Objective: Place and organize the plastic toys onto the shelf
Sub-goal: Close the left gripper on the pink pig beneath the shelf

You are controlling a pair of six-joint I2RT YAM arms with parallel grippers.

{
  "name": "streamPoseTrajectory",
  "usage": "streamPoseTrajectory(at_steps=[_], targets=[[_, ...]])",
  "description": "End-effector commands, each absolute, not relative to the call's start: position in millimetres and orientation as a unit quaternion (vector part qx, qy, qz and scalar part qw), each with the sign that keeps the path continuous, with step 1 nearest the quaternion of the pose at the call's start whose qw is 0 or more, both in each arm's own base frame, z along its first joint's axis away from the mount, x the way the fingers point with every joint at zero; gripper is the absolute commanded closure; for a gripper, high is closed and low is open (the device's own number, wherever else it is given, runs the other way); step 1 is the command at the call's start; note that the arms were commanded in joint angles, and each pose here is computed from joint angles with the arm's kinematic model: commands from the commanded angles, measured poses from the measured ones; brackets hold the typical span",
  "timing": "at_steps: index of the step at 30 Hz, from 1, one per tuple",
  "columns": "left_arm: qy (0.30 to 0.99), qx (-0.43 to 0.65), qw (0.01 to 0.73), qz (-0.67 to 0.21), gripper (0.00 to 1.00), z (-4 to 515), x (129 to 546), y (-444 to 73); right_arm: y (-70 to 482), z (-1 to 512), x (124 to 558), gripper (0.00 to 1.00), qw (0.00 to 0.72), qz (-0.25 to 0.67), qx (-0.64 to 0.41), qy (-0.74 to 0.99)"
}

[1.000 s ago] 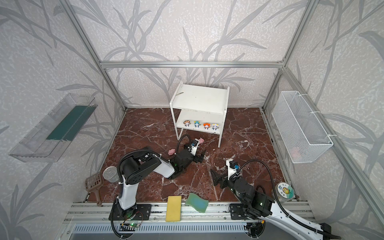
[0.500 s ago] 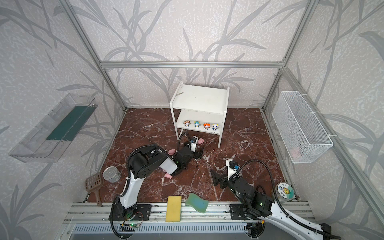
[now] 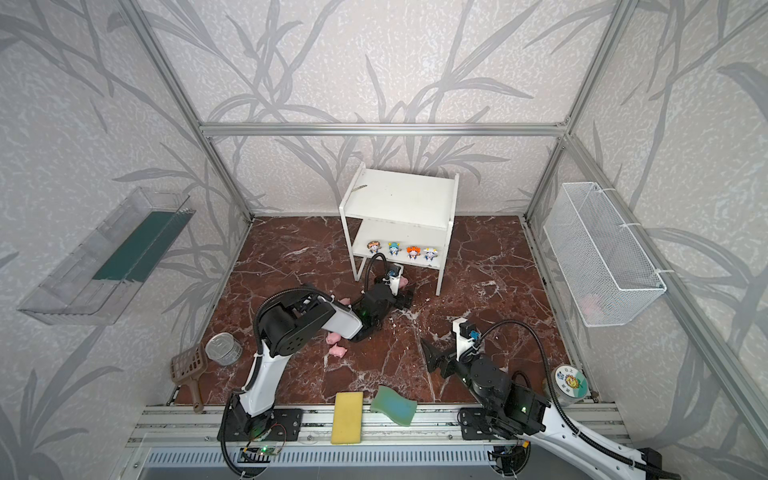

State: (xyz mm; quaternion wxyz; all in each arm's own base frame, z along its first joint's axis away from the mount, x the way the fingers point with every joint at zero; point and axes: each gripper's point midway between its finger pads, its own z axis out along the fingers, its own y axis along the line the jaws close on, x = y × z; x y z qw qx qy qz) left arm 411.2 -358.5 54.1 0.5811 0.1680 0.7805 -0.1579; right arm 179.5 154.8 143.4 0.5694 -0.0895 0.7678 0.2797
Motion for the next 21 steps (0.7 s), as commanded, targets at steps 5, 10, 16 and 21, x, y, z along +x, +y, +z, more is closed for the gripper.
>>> streamPoseTrajectory(at_steps=[5, 10, 16, 21], targets=[[0.785, 0.143, 0.581, -0.159, 0.07, 48.1, 415.6, -355.2, 150.9, 125.9, 178.8, 0.01, 0.561, 0.262, -0.096, 0.779], [0.790, 0.139, 0.577, -0.153, 0.07, 47.8, 419.1, -356.8, 150.5, 126.5, 179.1, 0.01, 0.562, 0.262, -0.095, 0.779], [0.787, 0.137, 0.578, -0.168, 0.07, 43.1, 417.5, -360.5, 150.5, 126.1, 179.0, 0.01, 0.562, 0.262, -0.095, 0.779], [0.765, 0.123, 0.605, -0.185, 0.21, 46.8, 414.4, -358.3, 150.6, 125.9, 179.0, 0.01, 0.562, 0.262, -0.095, 0.779]])
